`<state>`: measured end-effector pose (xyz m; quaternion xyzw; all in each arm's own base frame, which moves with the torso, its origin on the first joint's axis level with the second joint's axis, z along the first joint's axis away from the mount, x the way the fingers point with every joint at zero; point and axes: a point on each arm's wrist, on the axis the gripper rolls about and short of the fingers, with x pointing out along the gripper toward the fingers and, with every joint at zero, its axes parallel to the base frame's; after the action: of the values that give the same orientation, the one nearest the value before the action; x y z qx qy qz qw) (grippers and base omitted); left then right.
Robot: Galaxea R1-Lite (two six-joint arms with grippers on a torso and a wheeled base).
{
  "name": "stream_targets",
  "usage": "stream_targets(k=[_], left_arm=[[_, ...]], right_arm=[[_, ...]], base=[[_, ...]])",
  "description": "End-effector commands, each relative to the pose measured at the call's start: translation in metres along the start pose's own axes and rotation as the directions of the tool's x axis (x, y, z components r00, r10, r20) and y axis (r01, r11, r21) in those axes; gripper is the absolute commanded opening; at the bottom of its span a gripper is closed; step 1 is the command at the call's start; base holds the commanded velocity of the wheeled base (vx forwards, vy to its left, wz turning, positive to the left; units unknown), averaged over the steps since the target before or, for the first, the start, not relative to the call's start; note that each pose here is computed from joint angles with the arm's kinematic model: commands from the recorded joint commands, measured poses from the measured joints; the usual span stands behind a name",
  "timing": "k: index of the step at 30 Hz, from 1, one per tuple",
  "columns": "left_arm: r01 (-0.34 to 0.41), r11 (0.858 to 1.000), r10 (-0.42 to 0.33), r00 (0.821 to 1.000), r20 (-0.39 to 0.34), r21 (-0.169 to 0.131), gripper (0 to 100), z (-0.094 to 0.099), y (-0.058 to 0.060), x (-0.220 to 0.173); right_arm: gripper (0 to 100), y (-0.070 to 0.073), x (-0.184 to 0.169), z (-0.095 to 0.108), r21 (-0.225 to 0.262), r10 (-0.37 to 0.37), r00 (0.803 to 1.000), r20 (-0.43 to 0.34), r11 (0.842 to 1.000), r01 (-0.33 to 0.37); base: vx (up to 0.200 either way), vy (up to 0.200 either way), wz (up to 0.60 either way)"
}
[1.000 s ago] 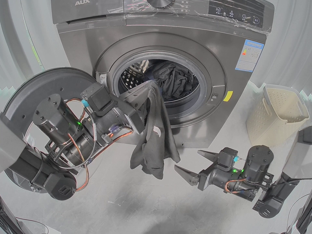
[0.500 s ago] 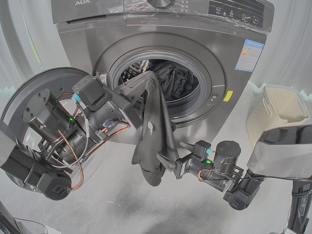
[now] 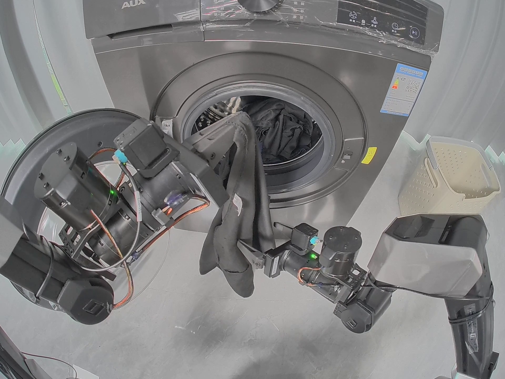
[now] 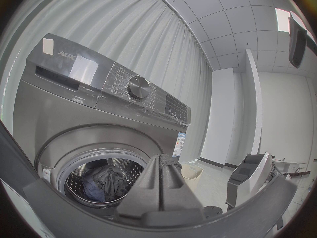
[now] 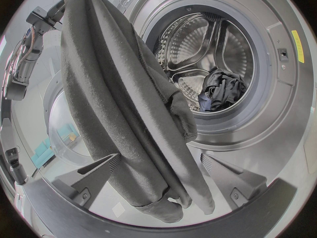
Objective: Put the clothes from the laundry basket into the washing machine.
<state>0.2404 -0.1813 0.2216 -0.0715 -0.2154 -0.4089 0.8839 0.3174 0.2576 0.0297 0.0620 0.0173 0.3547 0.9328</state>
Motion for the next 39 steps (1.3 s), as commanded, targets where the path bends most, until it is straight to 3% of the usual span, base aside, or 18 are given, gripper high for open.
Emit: stream_targets(k=[1,7,15,16,24,29,35,39], left_arm=[[0.001,1.000,-0.001,1.000,-0.001,0.000,0,0.000,0.000,0.000],[0.001,1.000,-0.001,1.000,-0.001,0.000,0,0.000,0.000,0.000],[-0.014,1.000,0.014,1.000,0.007,0.000,0,0.001,0.001,0.001],[-0.017,1.000,0.017,1.000,0.010,0.000,0,0.001,0.002,0.002],[-0.029,1.000,0.029,1.000,0.005,0.001,0,-0.002,0.006,0.004],[-0.069,0.997,0.070,0.997,-0.020,0.017,0,-0.010,0.020,0.002],[-0.073,0.997,0.074,0.996,-0.042,0.014,0,-0.016,0.022,0.000],[-0.085,0.996,0.086,0.992,-0.087,0.010,0,-0.029,0.025,-0.003]], right_arm=[[100,0.001,0.013,-0.012,0.000,0.008,1.000,0.007,1.000,-0.008],[100,0.001,0.024,-0.017,0.002,0.008,0.999,0.032,1.000,-0.008],[100,-0.003,0.036,-0.008,0.013,-0.020,0.995,0.099,1.000,0.019],[0,-0.005,0.035,-0.008,0.016,-0.035,0.995,0.098,0.999,0.034],[0,-0.016,0.025,0.011,0.022,-0.070,0.991,0.116,0.997,0.068],[0,-0.026,-0.011,0.040,0.030,-0.108,0.990,0.093,0.994,0.106],[0,-0.036,-0.055,0.073,0.047,-0.161,0.982,0.100,0.987,0.157],[0,-0.033,-0.073,0.088,0.045,-0.163,0.980,0.113,0.986,0.159]], base=[[0.000,0.000,0.00],[0.000,0.000,0.00],[0.000,0.000,0.00],[0.000,0.000,0.00],[0.000,0.000,0.00],[0.000,0.000,0.00],[0.000,0.000,0.00],[0.000,0.000,0.00]])
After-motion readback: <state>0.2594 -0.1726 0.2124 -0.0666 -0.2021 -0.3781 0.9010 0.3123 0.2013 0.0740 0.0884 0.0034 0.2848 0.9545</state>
